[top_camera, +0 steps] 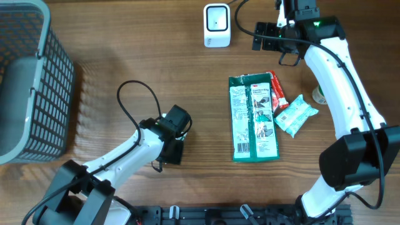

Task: Scan the item barcode
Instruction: 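Lift the medicine box and hold it at the white scanner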

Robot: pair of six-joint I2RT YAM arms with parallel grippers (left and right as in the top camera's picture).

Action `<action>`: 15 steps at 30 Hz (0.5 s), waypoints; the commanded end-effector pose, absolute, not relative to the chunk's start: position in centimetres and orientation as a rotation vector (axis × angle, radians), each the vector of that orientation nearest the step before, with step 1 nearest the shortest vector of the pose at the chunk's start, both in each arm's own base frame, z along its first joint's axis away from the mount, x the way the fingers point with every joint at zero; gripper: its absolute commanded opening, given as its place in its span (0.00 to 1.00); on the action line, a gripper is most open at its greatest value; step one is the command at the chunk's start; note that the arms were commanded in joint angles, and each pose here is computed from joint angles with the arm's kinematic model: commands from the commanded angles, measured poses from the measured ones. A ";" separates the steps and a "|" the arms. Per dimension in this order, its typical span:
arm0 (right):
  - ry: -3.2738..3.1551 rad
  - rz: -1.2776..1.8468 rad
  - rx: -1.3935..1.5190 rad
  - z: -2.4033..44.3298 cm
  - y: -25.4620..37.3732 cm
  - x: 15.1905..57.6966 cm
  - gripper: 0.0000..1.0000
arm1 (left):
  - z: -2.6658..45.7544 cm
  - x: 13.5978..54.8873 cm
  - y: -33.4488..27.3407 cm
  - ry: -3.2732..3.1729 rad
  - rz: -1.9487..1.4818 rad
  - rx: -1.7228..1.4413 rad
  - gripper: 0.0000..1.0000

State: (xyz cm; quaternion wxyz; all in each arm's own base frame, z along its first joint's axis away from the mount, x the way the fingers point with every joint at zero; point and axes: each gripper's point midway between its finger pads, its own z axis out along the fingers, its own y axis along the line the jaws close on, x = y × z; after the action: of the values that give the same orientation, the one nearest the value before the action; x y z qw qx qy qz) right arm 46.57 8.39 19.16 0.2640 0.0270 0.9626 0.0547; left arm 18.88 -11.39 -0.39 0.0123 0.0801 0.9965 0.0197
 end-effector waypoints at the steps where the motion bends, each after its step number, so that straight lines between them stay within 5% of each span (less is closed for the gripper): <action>1: 2.579 0.132 0.081 19.9 8.2 46.9 1.00 | -0.7 18.6 -11.7 3.120 0.023 0.253 0.31; 9: 2.579 0.132 0.081 19.9 8.2 46.9 1.00 | 0.6 21.6 -13.6 3.002 -0.071 0.242 0.22; 15: 2.579 0.132 0.081 19.9 8.2 46.9 1.00 | 8.6 29.7 -15.8 2.672 -0.056 0.324 0.15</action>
State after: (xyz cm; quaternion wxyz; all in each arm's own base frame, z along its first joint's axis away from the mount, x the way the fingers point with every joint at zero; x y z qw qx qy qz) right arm 46.57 8.40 19.17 0.2641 0.0269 0.9625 0.0549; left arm 23.54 -14.18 1.99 0.0952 0.0858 0.9916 -0.0174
